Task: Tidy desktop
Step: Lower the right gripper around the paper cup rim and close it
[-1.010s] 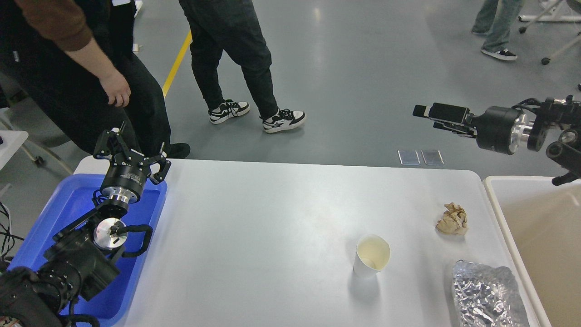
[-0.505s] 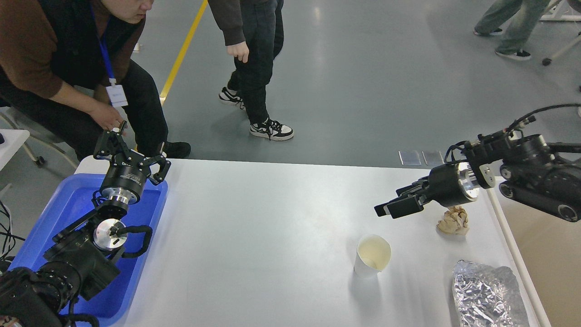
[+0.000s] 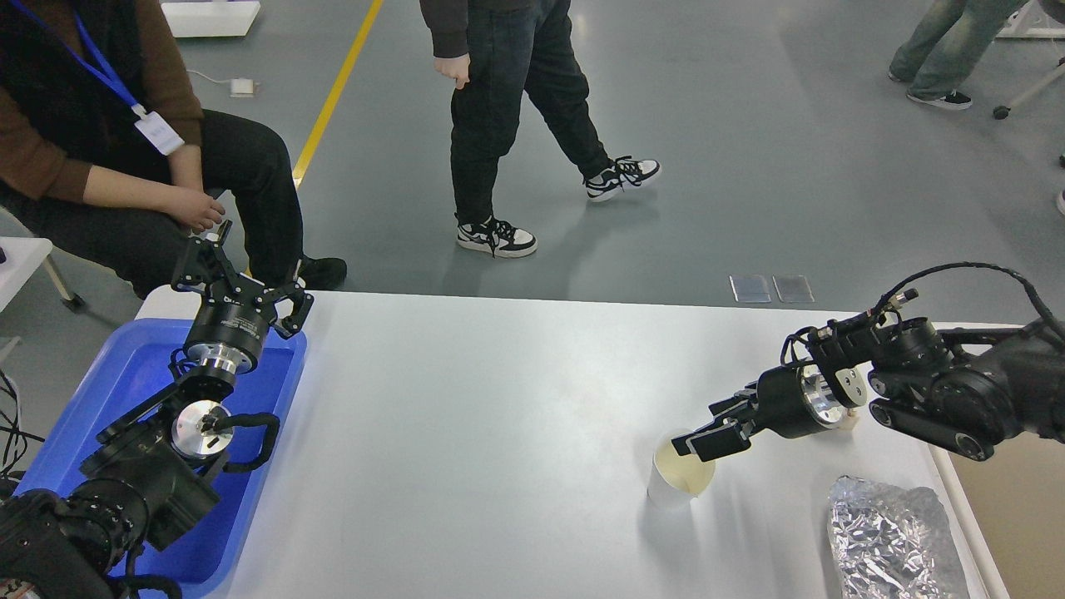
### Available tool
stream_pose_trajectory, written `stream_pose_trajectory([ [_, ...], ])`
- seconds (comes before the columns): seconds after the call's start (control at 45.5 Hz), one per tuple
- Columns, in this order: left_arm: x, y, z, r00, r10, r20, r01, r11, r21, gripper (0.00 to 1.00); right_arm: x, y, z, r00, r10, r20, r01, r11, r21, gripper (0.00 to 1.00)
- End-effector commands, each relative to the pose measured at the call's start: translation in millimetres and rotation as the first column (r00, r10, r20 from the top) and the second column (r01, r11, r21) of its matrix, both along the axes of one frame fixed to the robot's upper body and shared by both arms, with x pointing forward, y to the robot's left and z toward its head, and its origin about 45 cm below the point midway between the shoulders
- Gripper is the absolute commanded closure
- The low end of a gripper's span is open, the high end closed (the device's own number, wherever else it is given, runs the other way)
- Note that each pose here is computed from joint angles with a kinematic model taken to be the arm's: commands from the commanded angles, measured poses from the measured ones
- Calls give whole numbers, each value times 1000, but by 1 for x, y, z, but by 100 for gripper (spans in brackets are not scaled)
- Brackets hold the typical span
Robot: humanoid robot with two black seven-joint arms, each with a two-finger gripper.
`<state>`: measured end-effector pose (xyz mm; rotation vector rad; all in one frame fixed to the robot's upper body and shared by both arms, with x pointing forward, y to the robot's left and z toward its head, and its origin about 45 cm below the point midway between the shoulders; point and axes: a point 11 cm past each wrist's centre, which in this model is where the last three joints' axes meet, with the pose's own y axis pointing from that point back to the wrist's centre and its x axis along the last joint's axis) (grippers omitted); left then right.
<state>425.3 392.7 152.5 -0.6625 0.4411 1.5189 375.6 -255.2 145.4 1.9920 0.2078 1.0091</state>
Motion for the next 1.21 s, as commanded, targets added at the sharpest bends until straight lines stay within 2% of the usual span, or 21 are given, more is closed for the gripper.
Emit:
stream_pose_trajectory([
  [0.0,0,0,0,1000,0,0,0,1000,0,0,-8,-6,-20,1000,-8,6,8,1000,1,2],
  [0.154,0,0,0,1000,0,0,0,1000,0,0,-11,-6,-24,1000,-5,15,4,1000,13,3],
  [0.242,0,0,0,1000,0,0,0,1000,0,0,-11,-7,-24,1000,-1,26,1,1000,16,12],
  [0.373,0,0,0,1000,0,0,0,1000,0,0,-10,-7,-24,998,7,60,-9,999,36,30],
  [0.549,0,0,0,1000,0,0,0,1000,0,0,-11,-16,-29,998,2,63,-2,1000,11,70],
  [0.659,0,0,0,1000,0,0,0,1000,0,0,-10,-20,-30,998,-8,63,8,1000,3,74],
  [0.768,0,0,0,1000,0,0,0,1000,0,0,-10,-20,-30,998,-6,68,5,1000,7,100],
  [1.186,0,0,0,1000,0,0,0,1000,0,0,-4,-25,-28,995,-37,89,35,999,15,100],
])
